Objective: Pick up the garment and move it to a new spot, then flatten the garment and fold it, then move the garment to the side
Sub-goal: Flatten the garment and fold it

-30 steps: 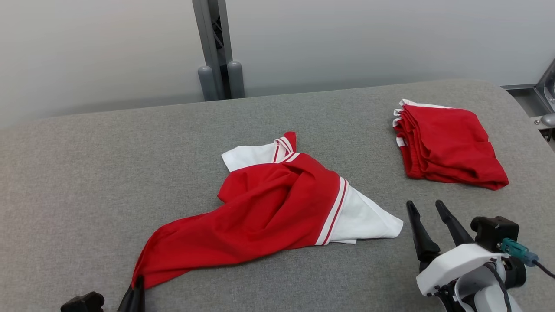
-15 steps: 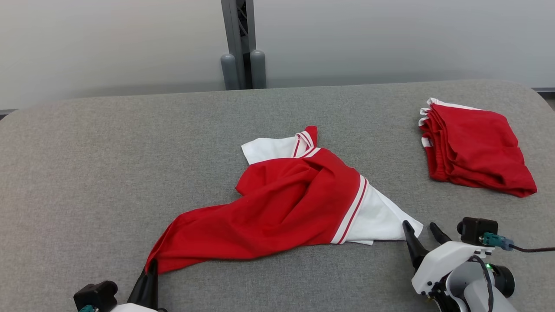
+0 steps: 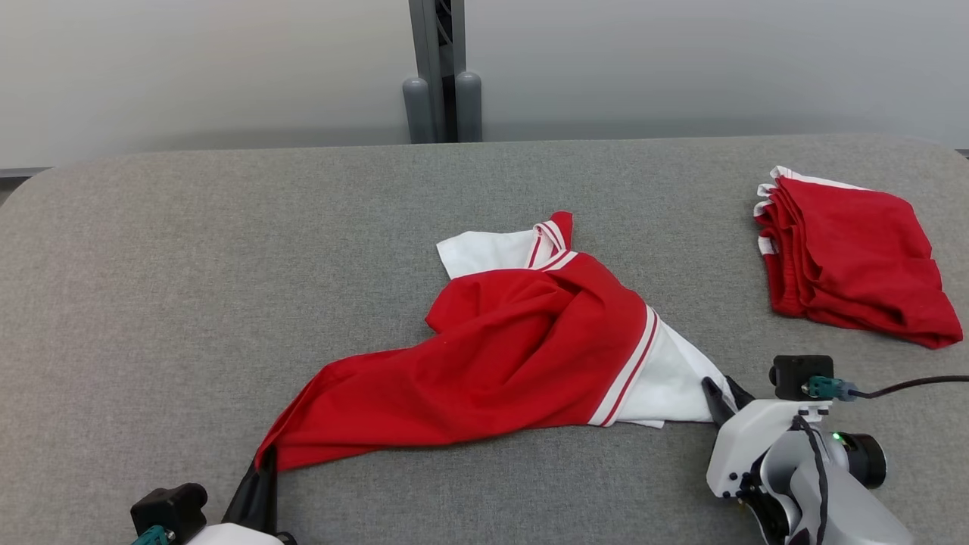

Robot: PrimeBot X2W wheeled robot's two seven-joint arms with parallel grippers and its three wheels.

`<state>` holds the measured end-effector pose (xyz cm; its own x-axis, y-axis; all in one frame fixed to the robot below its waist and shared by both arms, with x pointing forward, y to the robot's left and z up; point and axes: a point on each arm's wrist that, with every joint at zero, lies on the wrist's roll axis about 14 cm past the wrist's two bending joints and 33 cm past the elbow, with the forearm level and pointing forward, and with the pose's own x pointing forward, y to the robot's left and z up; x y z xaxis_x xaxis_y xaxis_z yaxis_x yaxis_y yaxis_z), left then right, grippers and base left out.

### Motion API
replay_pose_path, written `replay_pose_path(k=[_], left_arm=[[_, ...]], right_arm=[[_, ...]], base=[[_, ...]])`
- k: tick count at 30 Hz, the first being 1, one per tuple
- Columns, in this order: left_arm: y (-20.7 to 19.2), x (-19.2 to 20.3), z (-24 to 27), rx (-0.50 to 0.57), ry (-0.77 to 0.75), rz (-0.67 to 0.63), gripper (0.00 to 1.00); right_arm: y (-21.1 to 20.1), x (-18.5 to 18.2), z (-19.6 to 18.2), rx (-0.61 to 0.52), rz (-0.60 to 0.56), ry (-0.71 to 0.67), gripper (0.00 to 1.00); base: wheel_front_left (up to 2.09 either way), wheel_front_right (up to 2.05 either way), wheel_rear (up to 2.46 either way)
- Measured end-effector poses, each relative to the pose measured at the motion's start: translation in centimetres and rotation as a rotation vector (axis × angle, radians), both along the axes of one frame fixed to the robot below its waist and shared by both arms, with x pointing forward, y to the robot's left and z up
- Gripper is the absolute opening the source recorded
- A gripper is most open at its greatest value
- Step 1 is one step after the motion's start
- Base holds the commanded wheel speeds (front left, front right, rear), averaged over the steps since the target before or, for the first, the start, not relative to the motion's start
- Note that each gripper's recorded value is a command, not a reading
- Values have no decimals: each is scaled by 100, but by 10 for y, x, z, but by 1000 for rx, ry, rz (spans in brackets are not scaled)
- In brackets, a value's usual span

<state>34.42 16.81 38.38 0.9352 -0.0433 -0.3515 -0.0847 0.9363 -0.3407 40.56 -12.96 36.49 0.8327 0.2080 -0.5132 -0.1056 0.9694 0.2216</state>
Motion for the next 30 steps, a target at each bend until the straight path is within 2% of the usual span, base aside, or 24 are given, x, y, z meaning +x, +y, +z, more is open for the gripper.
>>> replay_pose_path(k=[2, 3, 6, 8, 10, 13, 16, 17, 19, 21, 22, 25, 30], left_arm=[[1, 0, 0, 2, 0, 1, 0], [1, 0, 0, 2, 0, 1, 0], [0, 3, 2, -12, -9, 4, 0], [-3, 6, 7, -71, -25, 24, 0], [-6, 10, 13, -139, -44, 43, 0], [-7, 16, 24, -231, -80, 66, 0], [-8, 27, 42, -295, -131, 65, 0], [-10, 35, 58, -343, -171, 62, 0], [-11, 39, 66, -364, -189, 57, 0], [-14, 49, 93, -427, -250, 41, 0], [-14, 49, 93, -427, -250, 41, 0], [-17, 59, 128, -475, -325, 6, 0], [-17, 70, 188, -532, -433, -47, 0]], right_arm=[[2, 0, -1, -17, 19, 1, 23], [3, 0, -1, -21, 24, 1, 0], [1, 1, 0, -18, 13, -6, 0], [0, 4, 4, 12, -14, -19, 0], [3, 9, 13, 84, -52, -34, 0], [17, 19, 36, 254, -101, -67, 0], [28, 29, 66, 409, -127, -124, 0], [30, 36, 89, 496, -142, -175, 0], [31, 39, 102, 537, -147, -204, 0], [25, 46, 141, 645, -154, -295, 0], [25, 46, 141, 645, -154, -295, 0], [18, 48, 180, 733, -142, -390, 0], [6, 43, 238, 816, -103, -529, 0]], base=[[0, 0, 0], [0, 0, 0], [0, 0, 0], [0, 0, 0], [0, 0, 0], [0, 0, 0], [0, 0, 0], [0, 0, 0], [0, 0, 0], [0, 0, 0], [0, 0, 0], [0, 0, 0], [0, 0, 0]])
